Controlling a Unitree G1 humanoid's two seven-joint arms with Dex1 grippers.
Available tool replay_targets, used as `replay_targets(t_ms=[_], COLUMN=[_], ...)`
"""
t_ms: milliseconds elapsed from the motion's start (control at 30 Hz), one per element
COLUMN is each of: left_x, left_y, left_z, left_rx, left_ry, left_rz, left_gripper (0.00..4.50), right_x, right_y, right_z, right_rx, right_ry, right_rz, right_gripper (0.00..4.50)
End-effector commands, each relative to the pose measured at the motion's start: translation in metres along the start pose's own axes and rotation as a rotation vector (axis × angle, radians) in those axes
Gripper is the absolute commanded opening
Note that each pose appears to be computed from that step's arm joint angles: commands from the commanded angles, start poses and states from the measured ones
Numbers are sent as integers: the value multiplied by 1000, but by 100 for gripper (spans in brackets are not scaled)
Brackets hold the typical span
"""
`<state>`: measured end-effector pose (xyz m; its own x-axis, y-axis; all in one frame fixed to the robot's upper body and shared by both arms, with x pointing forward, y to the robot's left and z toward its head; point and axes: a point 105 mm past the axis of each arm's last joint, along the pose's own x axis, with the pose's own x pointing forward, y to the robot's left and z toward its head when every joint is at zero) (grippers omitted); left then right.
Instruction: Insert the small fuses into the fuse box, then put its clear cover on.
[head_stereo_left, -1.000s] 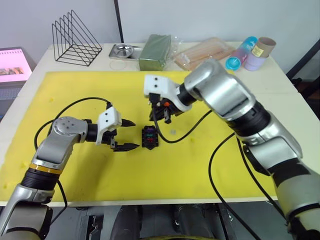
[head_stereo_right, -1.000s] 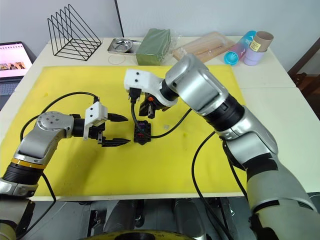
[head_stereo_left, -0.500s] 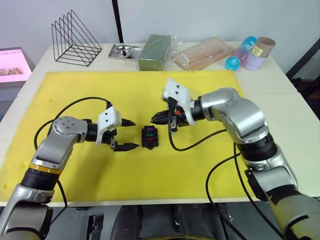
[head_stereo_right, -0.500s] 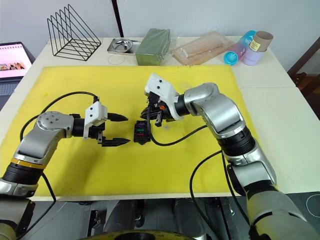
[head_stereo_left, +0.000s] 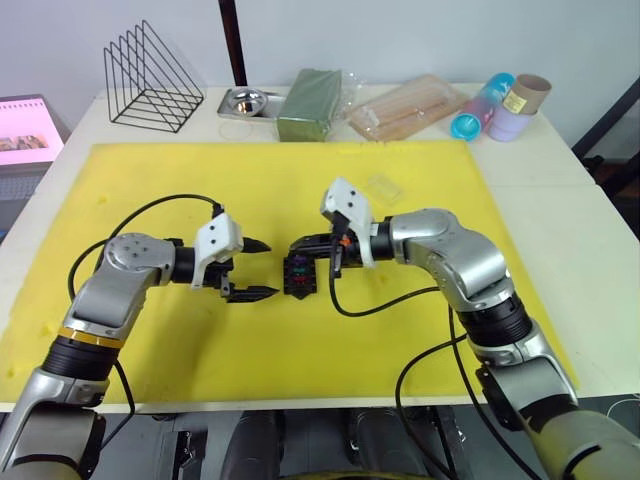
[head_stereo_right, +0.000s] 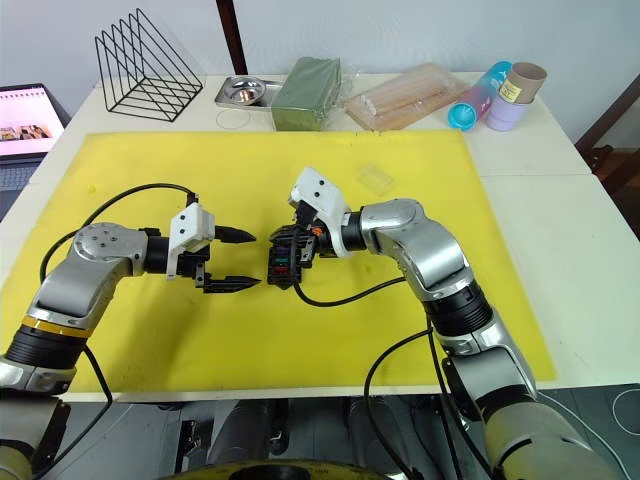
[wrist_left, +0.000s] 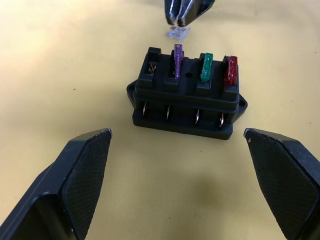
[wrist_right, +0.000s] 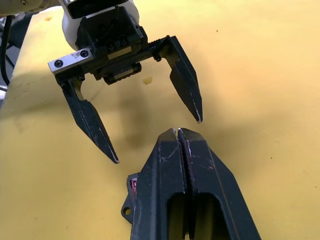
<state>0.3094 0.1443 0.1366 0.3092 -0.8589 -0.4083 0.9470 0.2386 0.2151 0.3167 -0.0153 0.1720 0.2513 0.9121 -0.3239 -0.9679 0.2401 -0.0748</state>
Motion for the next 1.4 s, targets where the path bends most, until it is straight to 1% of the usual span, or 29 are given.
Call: replay_targets(t_ms=[33, 433, 867, 1167, 1300, 1400], left_x=[-7, -8, -7, -6, -6, -5], left_y=[4, 3, 2, 1, 0, 0], left_z=[9, 8, 7, 7, 7, 7], left_rx=[31, 29, 26, 23, 22, 22], left_ry=[-25, -24, -28, -31, -33, -33], left_rz=[30, 30, 32, 34, 33, 33], left_gripper=[450, 450, 450, 450, 450, 450], right_x=[0, 3, 12, 18, 19, 19], right_y=[2, 0, -1, -7, -10, -9], right_z=[4, -5, -24, -29, -35, -37], right_rx=[-4, 34, 44, 35, 29, 18], right_ry=[-41, -44, 40, 95, 164, 186], right_rz=[13, 23, 39, 27, 21, 32], right_gripper=[1, 1, 1, 1, 1, 1])
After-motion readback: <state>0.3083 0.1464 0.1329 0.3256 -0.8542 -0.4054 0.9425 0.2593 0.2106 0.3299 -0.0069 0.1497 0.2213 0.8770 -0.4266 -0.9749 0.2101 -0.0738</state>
